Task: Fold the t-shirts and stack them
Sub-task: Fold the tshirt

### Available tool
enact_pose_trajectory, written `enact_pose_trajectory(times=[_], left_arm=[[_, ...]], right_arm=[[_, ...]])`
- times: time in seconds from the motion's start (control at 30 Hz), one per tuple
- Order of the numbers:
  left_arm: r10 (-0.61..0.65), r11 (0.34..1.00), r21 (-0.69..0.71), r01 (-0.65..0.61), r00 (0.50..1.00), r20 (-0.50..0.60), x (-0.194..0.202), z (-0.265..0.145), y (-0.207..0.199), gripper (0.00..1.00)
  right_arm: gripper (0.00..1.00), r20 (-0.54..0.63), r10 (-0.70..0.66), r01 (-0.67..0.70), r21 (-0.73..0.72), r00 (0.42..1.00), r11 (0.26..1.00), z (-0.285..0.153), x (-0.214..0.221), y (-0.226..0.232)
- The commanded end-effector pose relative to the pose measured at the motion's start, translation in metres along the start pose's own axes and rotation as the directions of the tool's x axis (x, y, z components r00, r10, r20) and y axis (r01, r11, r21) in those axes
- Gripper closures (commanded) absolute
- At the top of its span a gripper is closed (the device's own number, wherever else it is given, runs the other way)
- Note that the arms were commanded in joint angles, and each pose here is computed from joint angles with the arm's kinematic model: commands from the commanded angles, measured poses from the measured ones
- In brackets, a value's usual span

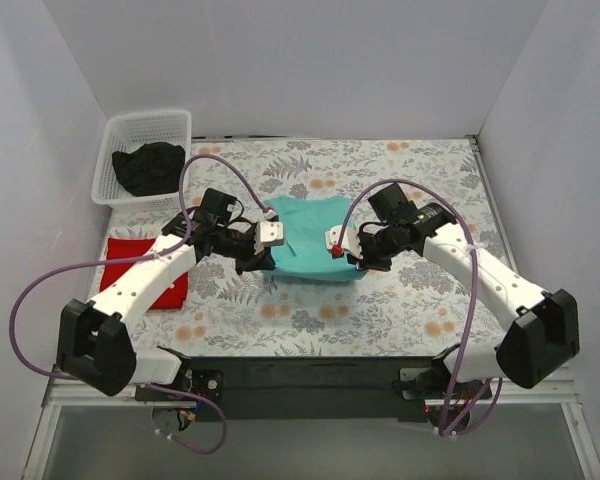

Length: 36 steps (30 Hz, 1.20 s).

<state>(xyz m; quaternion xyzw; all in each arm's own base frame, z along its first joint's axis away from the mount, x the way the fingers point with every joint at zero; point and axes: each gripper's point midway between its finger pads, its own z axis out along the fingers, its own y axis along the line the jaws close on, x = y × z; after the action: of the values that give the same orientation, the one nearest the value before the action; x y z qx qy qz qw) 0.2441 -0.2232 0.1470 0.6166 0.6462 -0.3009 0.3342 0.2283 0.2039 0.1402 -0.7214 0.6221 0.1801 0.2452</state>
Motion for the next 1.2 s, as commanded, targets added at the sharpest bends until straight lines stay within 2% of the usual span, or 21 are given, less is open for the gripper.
enact_pose_trajectory(times=[0.0, 0.13, 0.3, 0.57, 0.73, 0.87, 1.03, 1.17], left_arm=[[-0.081, 0.993, 0.092, 0.076, 0.995, 0.05, -0.018, -0.016, -0.034, 1.0], [-0.115, 0.99, 0.083, 0.111, 0.992, 0.043, -0.02, -0.015, -0.024, 1.0], [-0.135, 0.99, 0.045, 0.133, 0.99, 0.048, -0.015, -0.016, 0.012, 1.0], [-0.158, 0.987, 0.033, 0.156, 0.986, 0.062, -0.014, -0.017, 0.079, 1.0], [-0.182, 0.983, 0.018, 0.181, 0.981, 0.07, -0.007, -0.012, 0.127, 1.0], [-0.205, 0.978, -0.03, 0.209, 0.975, 0.085, 0.008, 0.001, 0.174, 1.0], [-0.262, 0.962, -0.071, 0.265, 0.964, 0.05, 0.052, 0.035, 0.22, 1.0], [-0.345, 0.936, -0.063, 0.346, 0.938, 0.024, 0.077, 0.058, 0.231, 1.0]], right_arm=[[0.99, 0.031, 0.011, -0.01, -0.03, 0.999, 1.0, -0.022, -0.018, 0.015], [0.99, -0.001, 0.005, -0.005, -0.05, 1.0, 0.999, -0.019, -0.016, -0.001], [0.99, 0.001, 0.022, -0.022, -0.086, 1.0, 0.996, -0.008, -0.017, -0.029], [0.99, -0.006, -0.009, 0.008, -0.128, 1.0, 0.992, 0.004, -0.022, -0.07], [0.99, 0.004, -0.03, 0.03, -0.085, 1.0, 0.996, 0.007, -0.022, -0.115], [0.99, -0.009, -0.003, 0.002, -0.093, 1.0, 0.996, 0.036, 0.002, -0.154], [0.99, -0.024, 0.03, -0.032, -0.084, 0.999, 0.996, 0.07, 0.028, -0.193], [0.99, -0.065, 0.067, -0.076, -0.143, 0.996, 0.987, 0.111, 0.061, -0.188]])
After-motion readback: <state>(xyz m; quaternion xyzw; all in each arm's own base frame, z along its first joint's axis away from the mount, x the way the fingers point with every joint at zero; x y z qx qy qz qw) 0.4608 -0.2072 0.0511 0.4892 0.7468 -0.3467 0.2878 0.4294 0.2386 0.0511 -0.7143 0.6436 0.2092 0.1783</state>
